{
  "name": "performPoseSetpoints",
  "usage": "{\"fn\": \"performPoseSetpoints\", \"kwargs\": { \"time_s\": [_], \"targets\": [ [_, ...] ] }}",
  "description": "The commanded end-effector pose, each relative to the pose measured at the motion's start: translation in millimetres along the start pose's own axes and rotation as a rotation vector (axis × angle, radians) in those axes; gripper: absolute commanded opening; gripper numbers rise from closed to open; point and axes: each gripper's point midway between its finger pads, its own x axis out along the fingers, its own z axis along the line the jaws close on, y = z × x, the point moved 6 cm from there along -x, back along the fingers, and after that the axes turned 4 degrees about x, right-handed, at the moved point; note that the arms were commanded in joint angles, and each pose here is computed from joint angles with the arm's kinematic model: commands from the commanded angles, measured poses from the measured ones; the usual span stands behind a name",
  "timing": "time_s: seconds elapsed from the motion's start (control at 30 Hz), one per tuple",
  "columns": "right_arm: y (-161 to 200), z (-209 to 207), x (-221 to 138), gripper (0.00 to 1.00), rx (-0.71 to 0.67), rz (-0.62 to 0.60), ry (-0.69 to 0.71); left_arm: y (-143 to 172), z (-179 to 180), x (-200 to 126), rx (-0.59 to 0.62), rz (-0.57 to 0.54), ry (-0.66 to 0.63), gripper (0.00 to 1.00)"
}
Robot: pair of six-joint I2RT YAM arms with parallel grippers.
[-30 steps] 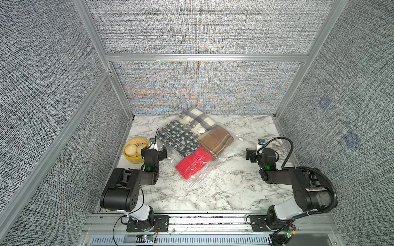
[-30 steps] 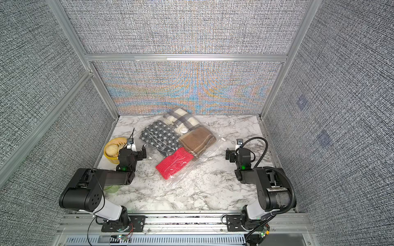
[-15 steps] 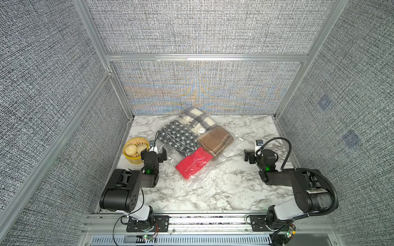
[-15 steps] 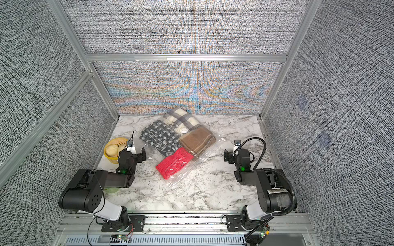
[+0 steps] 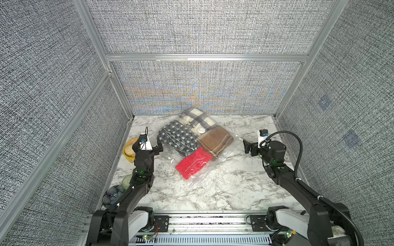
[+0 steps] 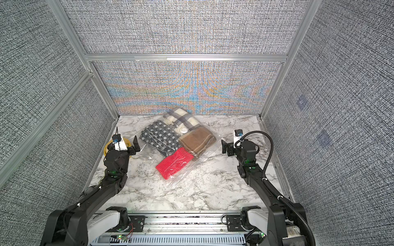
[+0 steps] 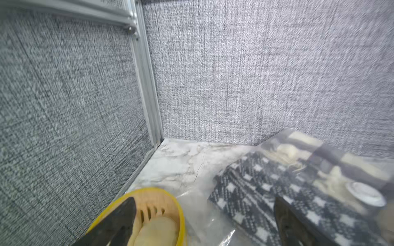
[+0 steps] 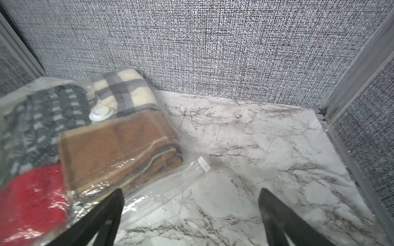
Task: Take the scarf out of the vacuum bag
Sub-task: Open the vacuum bag at the center of the board.
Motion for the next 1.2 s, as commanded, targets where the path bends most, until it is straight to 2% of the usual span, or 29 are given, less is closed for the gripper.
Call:
{"fn": "performPoseSetpoints", "kwargs": {
  "time_s": [0.0,0.03,0.13,0.23,0.33,0.4,0.43,0.53,0.6,0.7,0.83,0.97,1.07,1.13,1.17],
  "targets": [
    [20.6,-4.1,-8.0,0.99,0.355,0.207,0.046,2.1,-10.2,-13.9,-0.179,0.132,0.105,0.99],
    [17.6,-4.8,-12.4,0.99,0.437,0.25,0.039,-8.5,-12.6,-20.5,-0.235,0.117,0.14,0.99],
    [3.5,10.4,-25.0,0.99,0.502,0.319,-0.16,-42.7,-23.9,-43.1,-0.37,0.044,0.297,0.99],
    [-8.8,24.7,-36.0,0.99,0.535,0.288,-0.327,-68.1,-37.1,-62.9,-0.451,-0.04,0.48,0.99],
    [-16.7,31.7,-41.6,0.99,0.611,0.231,-0.414,-86.8,-45.9,-76.0,-0.542,-0.093,0.621,0.99],
    [-26.3,37.5,-43.9,0.99,0.612,0.23,-0.482,-96.9,-49.7,-74.5,-0.645,-0.075,0.671,0.99],
    [-31.9,41.4,-45.7,0.99,0.611,0.245,-0.515,-103.2,-56.1,-71.2,-0.677,-0.021,0.718,0.99],
    [-38.1,45.9,-49.0,0.99,0.603,0.282,-0.533,-124.0,-83.2,-63.0,-0.678,0.137,0.918,0.99],
    [-38.9,46.9,-51.0,0.99,0.605,0.287,-0.526,-121.7,-92.9,-54.2,-0.703,0.208,0.916,0.99],
    [-34.7,47.3,-54.3,0.99,0.587,0.298,-0.514,-120.5,-100.7,-45.7,-0.612,0.257,0.822,0.99],
    [-26.5,44.2,-57.6,0.99,0.567,0.286,-0.478,-116.5,-114.3,-36.0,-0.51,0.414,0.687,0.99],
    [-16.8,41.6,-52.4,0.99,0.58,0.269,-0.481,-97.5,-150.4,-27.1,-0.477,0.6,0.725,0.93],
    [-10.5,39.5,-46.5,0.99,0.591,0.285,-0.473,-80.7,-181.2,-26.1,-0.358,0.676,0.706,0.93],
    [-10.5,41.1,-45.2,0.99,0.593,0.297,-0.497,-58.5,-203.6,-23.8,-0.286,0.766,0.71,0.92],
    [-11.8,43.5,-45.3,0.99,0.597,0.301,-0.531,-45.6,-214.4,-22.5,-0.279,0.823,0.726,0.88]
  ]
}}
